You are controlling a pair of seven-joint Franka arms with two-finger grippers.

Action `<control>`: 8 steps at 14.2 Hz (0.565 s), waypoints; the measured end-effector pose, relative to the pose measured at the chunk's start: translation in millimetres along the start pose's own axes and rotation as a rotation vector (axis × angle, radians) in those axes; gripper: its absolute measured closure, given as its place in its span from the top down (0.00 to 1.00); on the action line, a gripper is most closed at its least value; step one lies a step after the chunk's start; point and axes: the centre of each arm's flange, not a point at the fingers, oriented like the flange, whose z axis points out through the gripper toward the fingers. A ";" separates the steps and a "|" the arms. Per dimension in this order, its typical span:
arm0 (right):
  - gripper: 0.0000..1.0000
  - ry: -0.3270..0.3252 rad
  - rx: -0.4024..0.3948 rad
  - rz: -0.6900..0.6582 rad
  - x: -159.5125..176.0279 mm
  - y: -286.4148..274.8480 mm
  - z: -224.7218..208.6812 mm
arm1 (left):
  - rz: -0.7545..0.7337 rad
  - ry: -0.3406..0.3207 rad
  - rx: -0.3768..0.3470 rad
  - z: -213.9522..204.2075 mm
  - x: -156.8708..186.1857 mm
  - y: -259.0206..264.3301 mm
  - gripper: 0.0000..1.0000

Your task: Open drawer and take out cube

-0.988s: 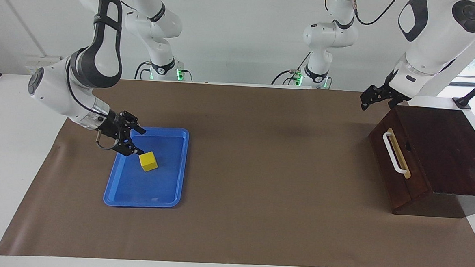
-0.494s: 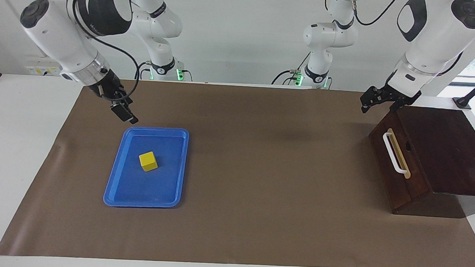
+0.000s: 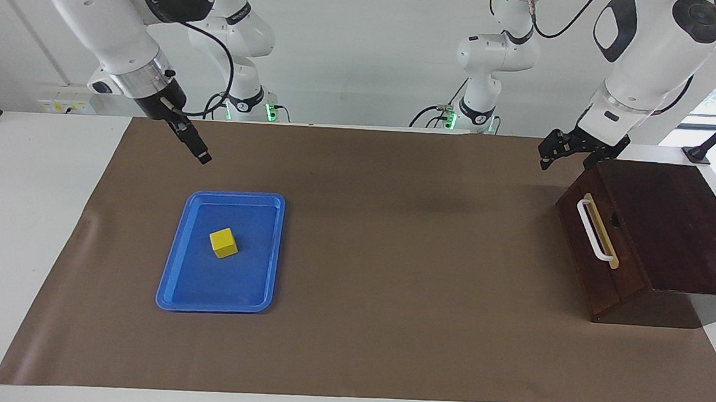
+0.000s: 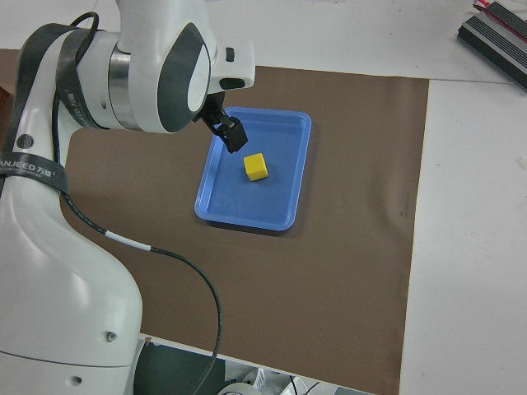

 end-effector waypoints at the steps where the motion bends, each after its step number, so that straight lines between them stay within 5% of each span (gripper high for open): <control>1: 1.00 0.001 -0.001 -0.024 -1.0 0.6 -1.3 | -0.001 0.000 0.000 0.0 0.0 -0.8 1.00; 4: 1.00 -0.007 -0.006 -0.097 -2.0 0.9 0.7 | -0.002 -0.001 0.000 0.3 0.1 -1.0 1.00; 8: 1.00 0.015 -0.001 -0.392 8.0 12.5 -0.8 | -0.005 0.015 -0.001 -1.0 1.8 -2.9 1.00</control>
